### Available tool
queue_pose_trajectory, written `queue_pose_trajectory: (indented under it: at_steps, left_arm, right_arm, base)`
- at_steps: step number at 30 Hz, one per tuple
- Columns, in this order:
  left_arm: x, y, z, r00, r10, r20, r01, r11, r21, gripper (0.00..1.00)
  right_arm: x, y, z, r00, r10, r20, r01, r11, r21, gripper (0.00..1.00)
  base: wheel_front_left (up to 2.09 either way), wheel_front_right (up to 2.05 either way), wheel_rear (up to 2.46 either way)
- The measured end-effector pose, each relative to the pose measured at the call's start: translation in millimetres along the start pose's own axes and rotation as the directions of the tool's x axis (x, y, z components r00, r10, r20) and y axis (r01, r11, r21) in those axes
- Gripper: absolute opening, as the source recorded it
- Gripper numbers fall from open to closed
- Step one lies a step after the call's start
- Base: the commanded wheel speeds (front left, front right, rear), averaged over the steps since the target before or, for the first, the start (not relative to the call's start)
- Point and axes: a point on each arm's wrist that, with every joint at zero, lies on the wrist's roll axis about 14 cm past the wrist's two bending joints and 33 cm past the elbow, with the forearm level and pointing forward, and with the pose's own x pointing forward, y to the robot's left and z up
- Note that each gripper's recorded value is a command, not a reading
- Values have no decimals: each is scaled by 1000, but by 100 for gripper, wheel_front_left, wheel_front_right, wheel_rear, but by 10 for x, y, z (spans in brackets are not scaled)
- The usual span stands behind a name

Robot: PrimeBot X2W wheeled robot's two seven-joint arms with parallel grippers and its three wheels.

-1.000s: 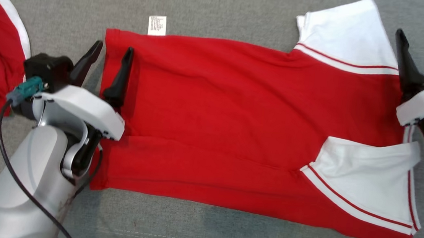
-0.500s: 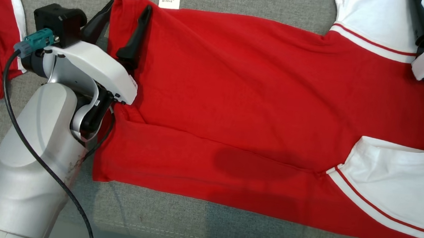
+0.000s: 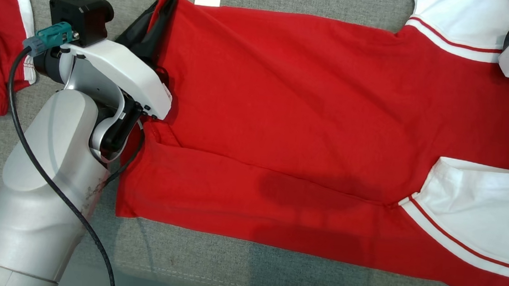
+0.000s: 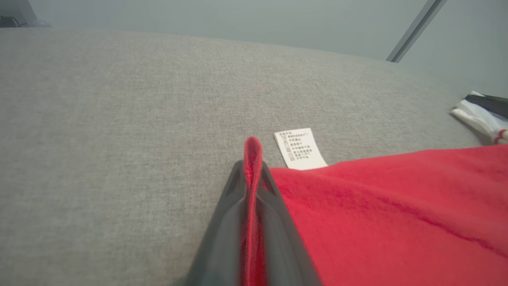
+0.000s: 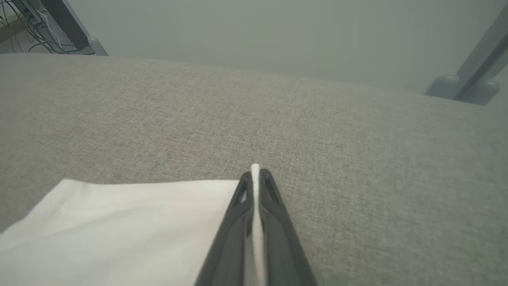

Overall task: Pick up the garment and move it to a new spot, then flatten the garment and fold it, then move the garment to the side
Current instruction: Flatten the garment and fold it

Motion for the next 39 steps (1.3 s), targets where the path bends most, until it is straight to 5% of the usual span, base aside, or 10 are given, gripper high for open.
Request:
queue_pose_trajectory:
  at_steps: [9, 21, 39]
  left_arm:
    - [-41, -122, 119, 999, -22, 29, 23, 999, -34, 0]
    - [-166, -177, 371, 994, -29, 106, 33, 999, -40, 0]
    - [-428, -296, 672, 973, -53, 226, 61, 998, -30, 0]
  right_arm:
    - [-109, 11, 208, 999, 0, 41, -4, 996, 89, 0]
    - [-452, -103, 561, 996, 21, 88, -30, 993, 111, 0]
    - [-827, 160, 928, 957, 135, 257, -162, 983, 84, 0]
  base:
    - [0, 0, 0]
    - [0, 0, 0]
    - [0, 0, 0]
